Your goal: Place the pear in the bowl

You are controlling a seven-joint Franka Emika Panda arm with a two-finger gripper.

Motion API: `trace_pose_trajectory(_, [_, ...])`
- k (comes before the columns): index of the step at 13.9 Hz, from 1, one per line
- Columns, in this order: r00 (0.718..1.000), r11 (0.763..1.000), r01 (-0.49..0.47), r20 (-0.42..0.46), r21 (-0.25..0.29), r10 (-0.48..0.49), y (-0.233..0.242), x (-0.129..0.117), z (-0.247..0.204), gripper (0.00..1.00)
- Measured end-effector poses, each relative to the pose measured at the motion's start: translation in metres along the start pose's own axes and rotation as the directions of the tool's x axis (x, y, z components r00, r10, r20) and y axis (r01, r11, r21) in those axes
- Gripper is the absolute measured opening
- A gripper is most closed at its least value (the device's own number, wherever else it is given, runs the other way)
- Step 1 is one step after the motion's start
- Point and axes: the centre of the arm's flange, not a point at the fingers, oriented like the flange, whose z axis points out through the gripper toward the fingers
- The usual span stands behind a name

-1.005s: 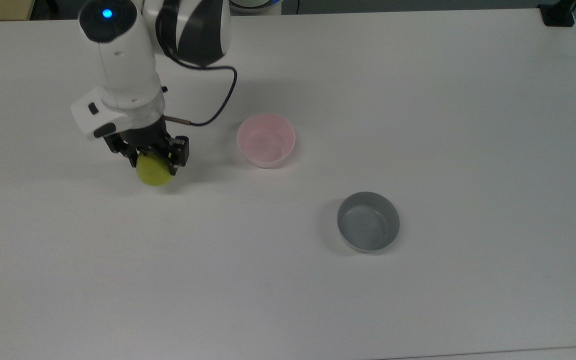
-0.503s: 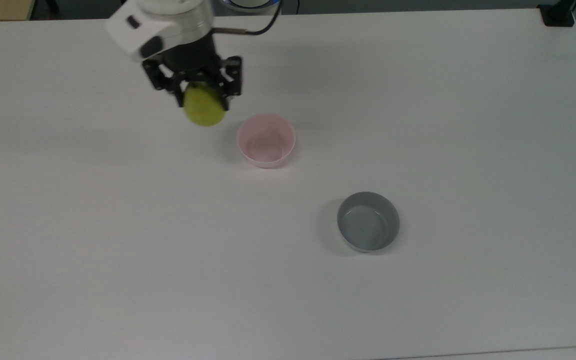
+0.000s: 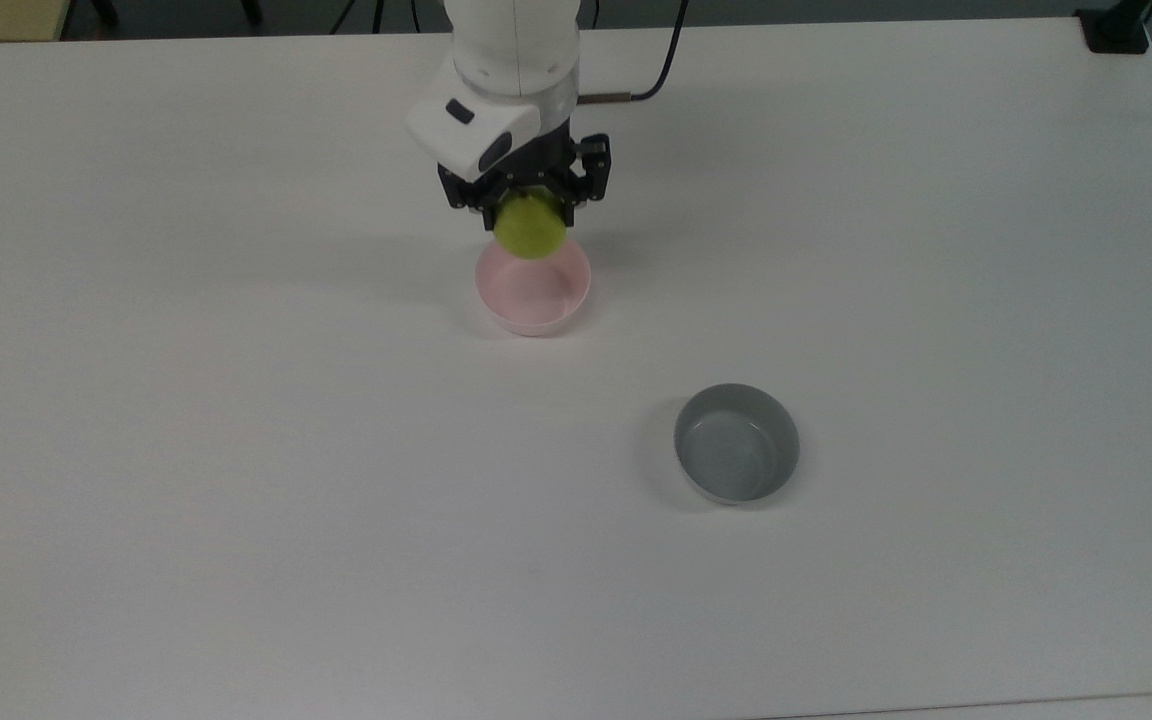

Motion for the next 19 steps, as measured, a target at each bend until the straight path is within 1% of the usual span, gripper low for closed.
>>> trace_pose_trajectory(2, [1.0,1.0,-0.001,-0.027,-0.001,0.001,0.001,-0.002,0.026,0.74])
trace_pose_trajectory(4, [1.0,1.0,-0.001,-0.024,-0.002,0.001,0.001,-0.002,0.042,0.74])
trace_pose_trajectory(7, [0.999,1.0,0.0,-0.04,-0.003,0.0,0.001,0.004,0.056,0.74])
trace_pose_trajectory(15, [1.0,1.0,0.012,0.0,-0.007,-0.012,-0.006,0.007,0.087,0.74])
trace_pose_trajectory(19, [1.0,1.0,0.012,0.007,-0.008,-0.012,-0.006,0.008,0.092,0.77])
